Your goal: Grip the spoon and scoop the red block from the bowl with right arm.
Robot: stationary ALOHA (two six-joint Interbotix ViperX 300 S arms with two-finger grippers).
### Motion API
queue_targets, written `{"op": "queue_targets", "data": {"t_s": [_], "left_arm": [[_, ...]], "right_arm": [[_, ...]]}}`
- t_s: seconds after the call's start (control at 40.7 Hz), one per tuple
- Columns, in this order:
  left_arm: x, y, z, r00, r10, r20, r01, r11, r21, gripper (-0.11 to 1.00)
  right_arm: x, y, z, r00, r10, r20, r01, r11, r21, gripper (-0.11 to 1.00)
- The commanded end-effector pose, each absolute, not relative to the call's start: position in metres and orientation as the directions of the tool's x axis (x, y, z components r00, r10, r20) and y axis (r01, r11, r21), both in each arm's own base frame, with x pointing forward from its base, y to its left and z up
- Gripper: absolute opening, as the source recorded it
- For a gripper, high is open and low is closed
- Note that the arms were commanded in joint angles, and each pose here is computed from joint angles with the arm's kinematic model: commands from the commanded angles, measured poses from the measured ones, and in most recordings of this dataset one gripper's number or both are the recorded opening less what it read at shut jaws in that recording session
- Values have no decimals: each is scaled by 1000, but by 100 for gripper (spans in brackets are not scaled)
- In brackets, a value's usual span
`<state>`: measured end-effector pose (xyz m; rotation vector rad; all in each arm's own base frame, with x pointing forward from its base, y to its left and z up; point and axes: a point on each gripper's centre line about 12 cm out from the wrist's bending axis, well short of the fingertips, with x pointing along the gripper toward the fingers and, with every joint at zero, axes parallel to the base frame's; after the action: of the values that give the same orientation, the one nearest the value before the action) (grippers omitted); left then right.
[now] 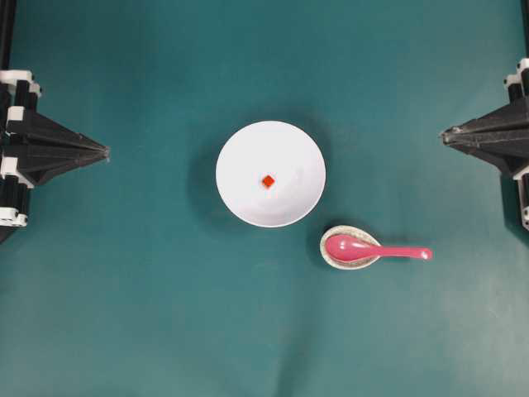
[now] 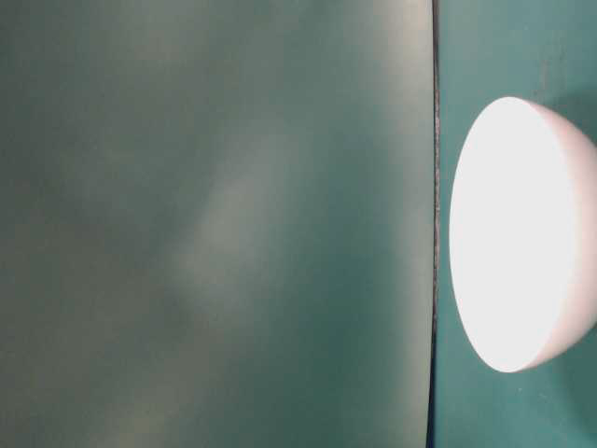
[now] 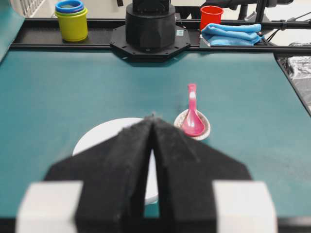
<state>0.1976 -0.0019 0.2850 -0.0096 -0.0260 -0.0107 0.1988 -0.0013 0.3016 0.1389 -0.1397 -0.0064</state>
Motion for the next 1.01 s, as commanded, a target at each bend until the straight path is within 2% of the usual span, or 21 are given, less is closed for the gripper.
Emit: {"op": "queue_targets", "data": {"t_s": [0.0, 0.172, 0.344, 0.417, 0.589, 0.81, 0.982], "left_arm": [[200, -3, 297, 998, -14, 60, 15, 1000, -9, 0], [200, -3, 297, 998, -14, 60, 15, 1000, -9, 0], [199, -2, 297, 998, -13, 57, 13, 1000, -6, 0], [198, -1, 298, 998, -8, 58, 8, 1000, -6, 0], [198, -1, 298, 998, -7, 60, 7, 1000, -3, 0], [198, 1, 297, 999, 1, 54, -1, 1000, -6, 0], [198, 1, 298, 998, 4, 58, -4, 1000, -6, 0]], "right_arm": [[200, -1, 317, 983, -13, 182, -14, 989, 150, 0], [202, 3, 314, 987, 2, 161, -28, 987, 159, 3], [210, 6, 282, 1000, 17, -12, -13, 974, 226, 43], [215, 14, 255, 993, 49, -111, -17, 961, 277, 53], [218, 35, 207, 976, 111, -187, -41, 939, 341, 49], [217, 52, 162, 979, 79, -187, 3, 915, 403, 49], [216, 71, 133, 971, 37, -235, 62, 914, 401, 49]]}}
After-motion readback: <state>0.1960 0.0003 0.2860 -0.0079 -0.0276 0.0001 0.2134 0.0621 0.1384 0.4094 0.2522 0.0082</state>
